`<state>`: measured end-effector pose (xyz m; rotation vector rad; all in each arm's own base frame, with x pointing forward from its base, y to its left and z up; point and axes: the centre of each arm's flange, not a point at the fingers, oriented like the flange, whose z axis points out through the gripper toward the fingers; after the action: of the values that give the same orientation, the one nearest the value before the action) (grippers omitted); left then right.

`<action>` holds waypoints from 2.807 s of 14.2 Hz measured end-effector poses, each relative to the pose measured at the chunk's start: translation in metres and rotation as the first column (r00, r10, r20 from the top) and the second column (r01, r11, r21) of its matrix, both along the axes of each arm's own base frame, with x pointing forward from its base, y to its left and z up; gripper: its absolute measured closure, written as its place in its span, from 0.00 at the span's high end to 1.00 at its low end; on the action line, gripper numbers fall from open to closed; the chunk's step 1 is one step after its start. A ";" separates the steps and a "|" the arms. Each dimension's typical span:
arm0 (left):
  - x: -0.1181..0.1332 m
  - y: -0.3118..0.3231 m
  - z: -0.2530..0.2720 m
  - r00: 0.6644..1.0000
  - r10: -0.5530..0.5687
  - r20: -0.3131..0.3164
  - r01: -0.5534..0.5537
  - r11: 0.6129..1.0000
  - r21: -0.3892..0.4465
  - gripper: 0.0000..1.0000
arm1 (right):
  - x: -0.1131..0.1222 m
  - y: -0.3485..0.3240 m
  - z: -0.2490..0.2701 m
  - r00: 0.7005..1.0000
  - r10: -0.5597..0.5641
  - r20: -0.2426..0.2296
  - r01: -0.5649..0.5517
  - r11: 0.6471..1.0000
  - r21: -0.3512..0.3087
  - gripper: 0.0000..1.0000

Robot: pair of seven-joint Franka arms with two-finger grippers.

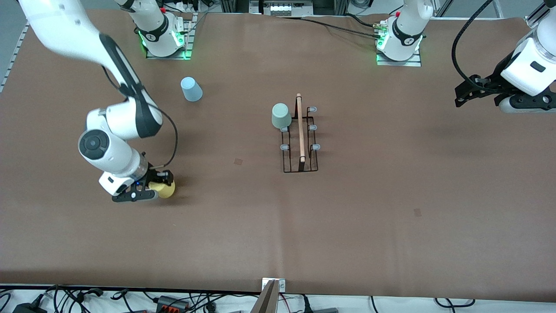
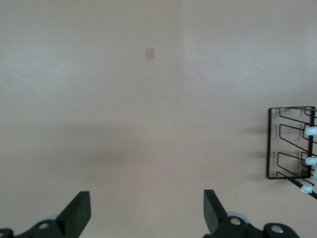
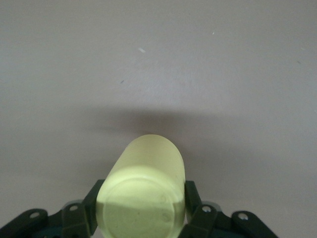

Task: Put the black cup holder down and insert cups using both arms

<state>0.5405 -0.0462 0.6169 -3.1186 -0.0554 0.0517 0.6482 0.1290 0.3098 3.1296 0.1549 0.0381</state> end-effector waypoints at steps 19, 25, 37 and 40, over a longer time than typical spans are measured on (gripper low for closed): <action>0.000 0.000 0.000 1.000 0.000 0.000 0.000 1.000 0.000 1.00 | -0.109 0.360 0.061 0.884 -0.467 0.028 0.455 0.873 0.175 0.68; 0.000 0.000 0.000 1.000 0.000 0.000 0.000 1.000 0.000 1.00 | -0.133 0.390 0.047 0.885 -0.465 0.020 0.455 0.873 0.177 0.68; 0.001 0.000 -0.001 1.000 0.000 -0.002 0.000 1.000 0.000 1.00 | -0.106 0.367 0.049 0.883 -0.461 0.084 0.444 0.881 0.164 1.00; 0.001 0.000 -0.001 1.000 0.000 -0.002 0.000 1.000 0.000 1.00 | -0.068 0.282 0.088 0.913 -0.398 0.091 0.394 0.917 0.061 1.00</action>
<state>0.5414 -0.0459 0.6158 -3.1186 -0.0562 0.0548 0.5807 0.4109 0.3981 3.1206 -0.4884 0.1992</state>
